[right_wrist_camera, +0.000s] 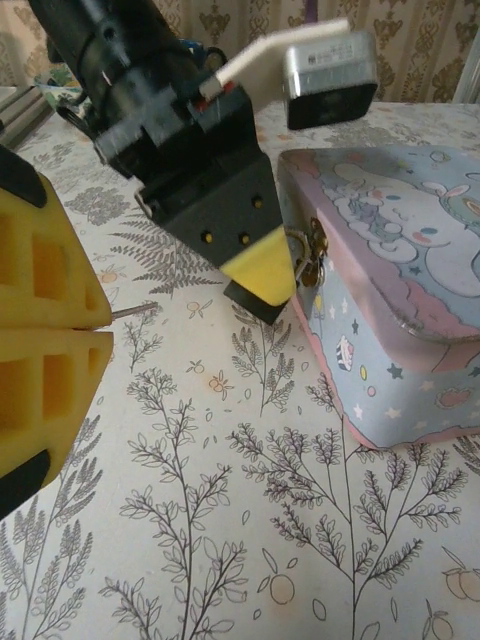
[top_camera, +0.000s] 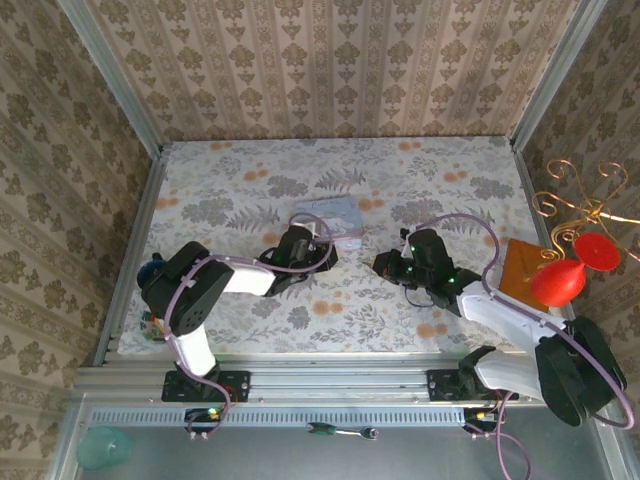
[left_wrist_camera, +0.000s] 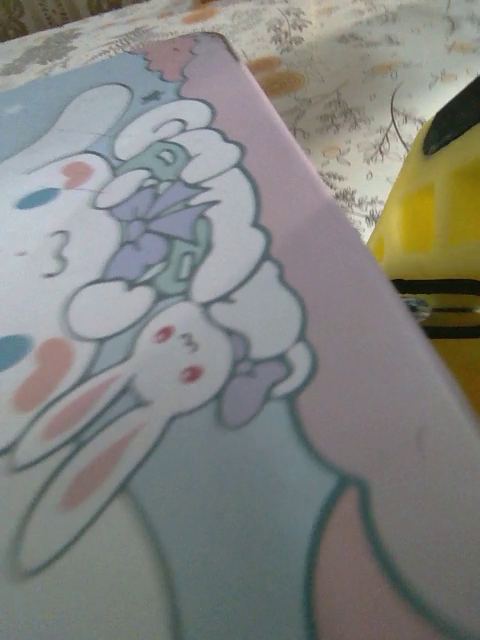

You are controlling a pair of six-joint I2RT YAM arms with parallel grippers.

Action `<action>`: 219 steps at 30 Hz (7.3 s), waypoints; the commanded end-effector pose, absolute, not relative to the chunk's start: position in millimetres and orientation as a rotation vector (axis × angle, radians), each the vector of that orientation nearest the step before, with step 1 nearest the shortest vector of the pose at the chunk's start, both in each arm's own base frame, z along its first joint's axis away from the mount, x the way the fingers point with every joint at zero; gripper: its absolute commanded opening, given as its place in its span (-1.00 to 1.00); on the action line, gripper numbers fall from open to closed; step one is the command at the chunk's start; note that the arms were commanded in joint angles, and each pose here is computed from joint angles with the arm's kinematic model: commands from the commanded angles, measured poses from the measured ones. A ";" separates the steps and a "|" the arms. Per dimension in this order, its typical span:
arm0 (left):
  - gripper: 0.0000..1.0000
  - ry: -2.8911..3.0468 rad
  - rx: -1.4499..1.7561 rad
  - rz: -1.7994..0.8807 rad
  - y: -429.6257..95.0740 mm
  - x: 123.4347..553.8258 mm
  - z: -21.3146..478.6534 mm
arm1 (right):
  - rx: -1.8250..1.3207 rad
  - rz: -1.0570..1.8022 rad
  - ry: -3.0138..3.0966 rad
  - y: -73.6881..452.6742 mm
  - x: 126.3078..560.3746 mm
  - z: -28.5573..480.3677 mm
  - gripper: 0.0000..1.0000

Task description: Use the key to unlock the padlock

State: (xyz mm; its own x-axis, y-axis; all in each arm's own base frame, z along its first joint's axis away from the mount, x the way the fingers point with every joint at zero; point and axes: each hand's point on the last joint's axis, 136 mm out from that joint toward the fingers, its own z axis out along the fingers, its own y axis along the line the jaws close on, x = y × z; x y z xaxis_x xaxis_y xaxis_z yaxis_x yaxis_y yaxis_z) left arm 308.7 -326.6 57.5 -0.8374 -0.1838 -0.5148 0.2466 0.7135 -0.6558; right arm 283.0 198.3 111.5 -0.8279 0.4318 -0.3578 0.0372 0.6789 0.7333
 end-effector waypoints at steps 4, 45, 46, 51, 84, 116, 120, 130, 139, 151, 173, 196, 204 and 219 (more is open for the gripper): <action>-1.00 2.370 -0.093 -1.156 -339.8 307.9 89.1 | 0.437 1.154 2.334 211.1 297.5 108.3 -1.00; -1.00 2.147 -0.542 -1.442 -336.5 325.4 136.1 | 0.684 1.491 2.192 222.2 324.4 90.5 -1.00; -1.00 2.153 -0.539 -1.433 -336.3 324.7 136.5 | 0.681 1.497 2.185 222.0 323.9 91.3 -1.00; -1.00 2.156 -0.547 -1.441 -335.5 323.9 134.3 | 0.659 1.519 2.193 222.5 320.6 92.0 -1.00; -1.00 2.170 -0.593 -1.473 -338.9 308.1 131.3 | 0.607 1.644 2.095 223.0 322.0 99.7 -1.00; -1.00 2.142 -0.563 -1.533 -348.1 306.6 139.7 | 0.538 1.670 2.068 226.1 324.7 101.8 -1.00; -1.00 2.143 -0.564 -1.541 -349.6 305.6 140.4 | 0.546 1.673 2.068 225.7 323.8 99.2 -1.00; -1.00 2.137 -0.551 -1.578 -354.6 304.9 145.5 | 0.551 1.688 2.047 225.5 325.0 102.6 -1.00; -1.00 2.132 -0.529 -1.600 -358.5 303.8 147.1 | 0.565 1.693 2.045 223.5 323.0 98.4 -1.00; -1.00 2.129 -0.510 -1.608 -360.2 303.7 148.7 | 0.572 1.694 2.026 220.1 322.9 102.5 -1.00; -1.00 2.123 -0.487 -1.632 -363.1 304.7 152.3 | 0.515 1.689 1.972 215.7 317.6 121.9 -1.00; -1.00 2.124 -0.480 -1.646 -364.9 304.3 153.7 | 0.523 1.693 1.970 215.9 321.9 122.1 -1.00; -1.00 2.120 -0.478 -1.648 -365.1 304.4 154.5 | 0.524 1.697 1.963 215.9 322.3 124.2 -1.00; -1.00 2.114 -0.469 -1.660 -367.8 302.8 158.2 | 0.521 1.703 1.951 216.5 324.8 128.6 -1.00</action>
